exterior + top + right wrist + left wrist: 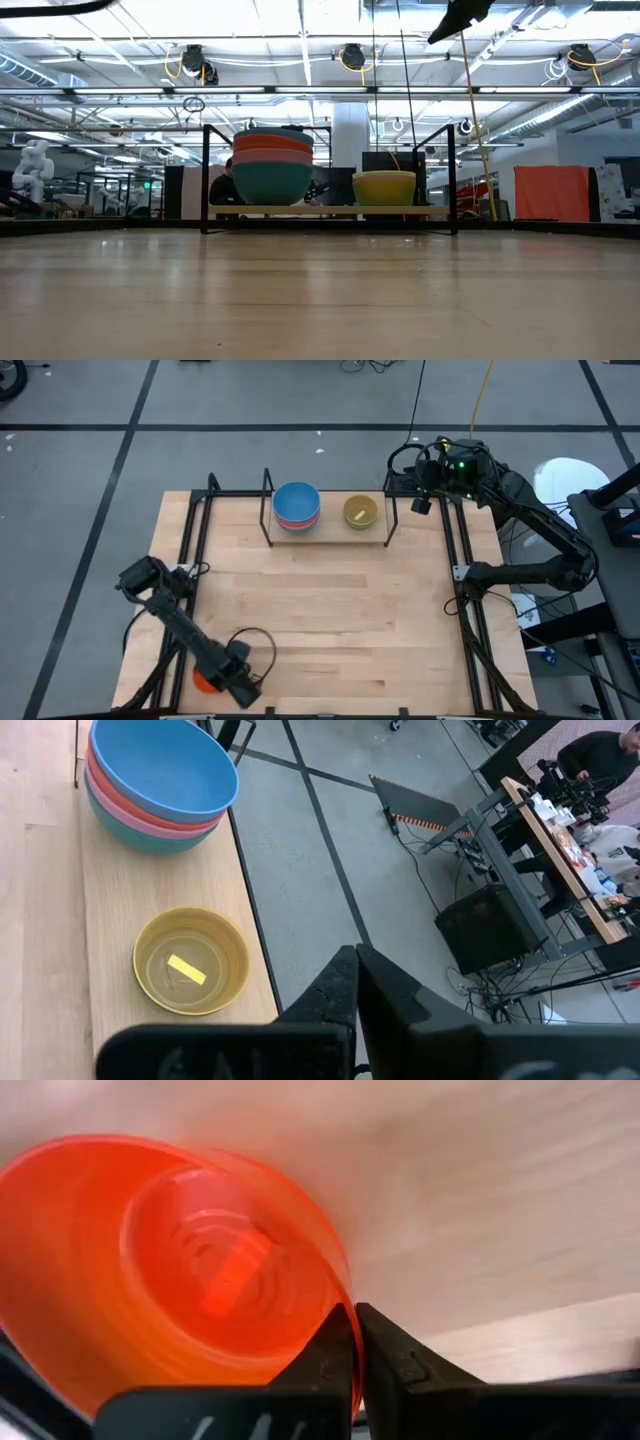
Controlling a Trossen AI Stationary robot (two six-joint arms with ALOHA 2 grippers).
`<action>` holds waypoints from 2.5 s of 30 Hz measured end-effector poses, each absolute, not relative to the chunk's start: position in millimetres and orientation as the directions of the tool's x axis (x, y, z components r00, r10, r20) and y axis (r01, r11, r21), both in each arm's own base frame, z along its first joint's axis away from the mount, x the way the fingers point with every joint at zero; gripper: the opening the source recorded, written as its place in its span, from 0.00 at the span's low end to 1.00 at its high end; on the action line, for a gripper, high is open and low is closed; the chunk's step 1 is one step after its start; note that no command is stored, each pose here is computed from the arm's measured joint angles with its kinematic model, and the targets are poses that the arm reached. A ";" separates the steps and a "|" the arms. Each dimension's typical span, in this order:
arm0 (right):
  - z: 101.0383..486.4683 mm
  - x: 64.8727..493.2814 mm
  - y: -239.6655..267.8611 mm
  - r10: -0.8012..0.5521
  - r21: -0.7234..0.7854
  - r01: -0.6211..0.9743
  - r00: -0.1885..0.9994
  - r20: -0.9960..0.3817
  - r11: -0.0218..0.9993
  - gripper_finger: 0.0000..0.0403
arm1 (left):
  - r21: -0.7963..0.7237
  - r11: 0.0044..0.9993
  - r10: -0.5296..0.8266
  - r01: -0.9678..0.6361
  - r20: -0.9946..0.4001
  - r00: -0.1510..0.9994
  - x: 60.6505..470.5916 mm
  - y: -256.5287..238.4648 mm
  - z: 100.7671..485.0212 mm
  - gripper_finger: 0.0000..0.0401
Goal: Place and stack bowls onto a shelf
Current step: Stack the light orange bowl on top of the yellow bowl on the shelf
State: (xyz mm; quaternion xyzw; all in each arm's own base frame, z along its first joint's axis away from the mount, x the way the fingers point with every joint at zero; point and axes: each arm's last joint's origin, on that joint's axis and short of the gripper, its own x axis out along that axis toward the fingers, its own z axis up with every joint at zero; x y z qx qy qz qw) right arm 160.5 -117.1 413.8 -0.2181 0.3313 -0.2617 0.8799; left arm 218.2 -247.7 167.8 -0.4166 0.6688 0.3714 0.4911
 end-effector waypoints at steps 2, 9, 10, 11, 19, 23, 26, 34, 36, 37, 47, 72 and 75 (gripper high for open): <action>413.9 160.4 -117.0 -0.605 -0.557 0.316 0.644 -0.468 0.768 0.00 | 0.042 0.425 -0.193 -0.904 -0.972 -0.136 228.5 -233.7 176.0 0.01; 417.3 155.4 -113.6 -0.612 -0.563 0.325 0.650 -0.451 0.760 0.00 | -0.183 0.550 -0.213 -0.815 -0.974 0.075 264.1 -166.9 219.3 0.01; 418.1 154.1 -112.7 -0.613 -0.565 0.326 0.651 -0.447 0.758 0.00 | -0.212 0.564 -0.216 -0.798 -0.971 0.105 267.4 -156.4 226.0 0.01; 419.0 152.6 -111.8 -0.615 -0.569 0.326 0.652 -0.442 0.755 0.00 | -0.239 0.573 -0.215 -0.784 -0.967 0.138 269.7 -145.7 233.1 0.01; 427.5 138.9 -102.1 -0.629 -0.599 0.331 0.670 -0.395 0.729 0.00 | -0.386 0.666 -0.121 -0.639 -0.900 0.419 284.3 -67.7 297.0 0.01; 431.2 132.1 -97.4 -0.634 -0.595 0.351 0.678 -0.372 0.723 0.00 | -0.355 0.767 -0.030 -0.534 -0.851 0.524 294.2 -36.8 337.0 0.01; 433.5 127.8 -94.4 -0.638 -0.596 0.359 0.682 -0.358 0.718 0.00 | -0.309 0.831 0.040 -0.464 -0.797 0.603 301.7 -13.5 366.2 0.01; 433.5 124.1 -91.9 -0.637 -0.594 0.357 0.680 -0.364 0.721 0.00 | -0.190 0.881 0.175 -0.432 -0.719 0.672 308.7 54.2 407.9 0.01; 432.9 123.9 -91.8 -0.636 -0.593 0.355 0.678 -0.369 0.723 0.00 | -0.168 0.889 0.182 -0.427 -0.724 0.665 313.3 72.0 410.0 0.01; 432.6 123.8 -91.8 -0.635 -0.593 0.353 0.677 -0.373 0.724 0.00 | -0.155 0.893 0.184 -0.424 -0.732 0.655 316.1 80.1 410.0 0.01; 431.3 123.3 -91.6 -0.635 -0.592 0.349 0.669 -0.385 0.727 0.00 | -0.060 0.952 0.167 -0.301 -0.723 0.670 370.8 144.3 400.0 0.01; 430.3 123.1 -91.5 -0.633 -0.564 0.368 0.666 -0.396 0.739 0.00 | 0.095 0.989 0.145 -0.110 -0.701 0.698 443.1 177.5 333.8 0.01; 430.3 123.1 -91.5 -0.633 -0.559 0.372 0.666 -0.395 0.741 0.00 | 0.101 0.989 0.146 -0.106 -0.712 0.687 445.9 182.7 325.4 0.01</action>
